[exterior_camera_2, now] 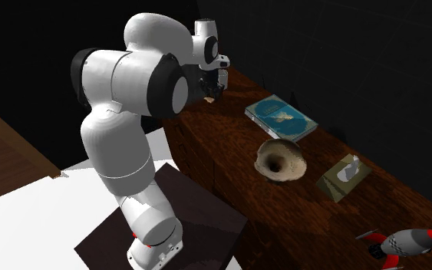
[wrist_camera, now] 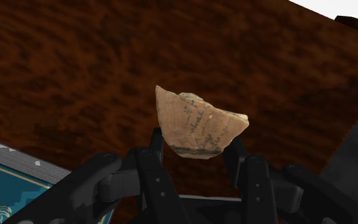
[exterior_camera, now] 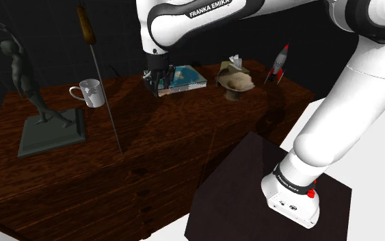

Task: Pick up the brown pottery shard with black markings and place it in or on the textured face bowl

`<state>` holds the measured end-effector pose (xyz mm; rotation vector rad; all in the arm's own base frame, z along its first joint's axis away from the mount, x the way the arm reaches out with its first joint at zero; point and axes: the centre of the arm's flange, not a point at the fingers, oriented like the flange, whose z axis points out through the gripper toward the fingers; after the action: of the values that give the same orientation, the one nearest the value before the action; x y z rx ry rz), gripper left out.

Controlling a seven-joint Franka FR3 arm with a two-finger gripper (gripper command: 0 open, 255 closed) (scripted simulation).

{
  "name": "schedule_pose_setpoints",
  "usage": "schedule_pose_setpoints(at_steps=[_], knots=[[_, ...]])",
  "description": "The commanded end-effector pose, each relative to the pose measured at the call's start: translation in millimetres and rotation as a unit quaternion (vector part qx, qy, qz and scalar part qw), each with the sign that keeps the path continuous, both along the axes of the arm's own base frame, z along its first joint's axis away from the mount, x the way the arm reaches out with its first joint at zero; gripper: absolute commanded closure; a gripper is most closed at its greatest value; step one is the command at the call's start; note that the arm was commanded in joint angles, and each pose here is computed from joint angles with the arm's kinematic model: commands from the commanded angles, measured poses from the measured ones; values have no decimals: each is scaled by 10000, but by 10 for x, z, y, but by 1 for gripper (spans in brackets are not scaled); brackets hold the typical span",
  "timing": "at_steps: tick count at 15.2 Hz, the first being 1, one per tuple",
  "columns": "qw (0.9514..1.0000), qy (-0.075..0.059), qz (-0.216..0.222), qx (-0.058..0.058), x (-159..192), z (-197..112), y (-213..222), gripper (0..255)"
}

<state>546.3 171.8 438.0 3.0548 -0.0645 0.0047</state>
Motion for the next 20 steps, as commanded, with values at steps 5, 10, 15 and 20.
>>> schedule_pose_setpoints(at_steps=[5,10,15,20], knots=[[10000,2,0,0,3,316,-2,255],[10000,2,0,0,3,580,-2,255],[10000,2,0,0,-55,695,-260,255],[10000,2,0,0,-200,710,-904,255]])
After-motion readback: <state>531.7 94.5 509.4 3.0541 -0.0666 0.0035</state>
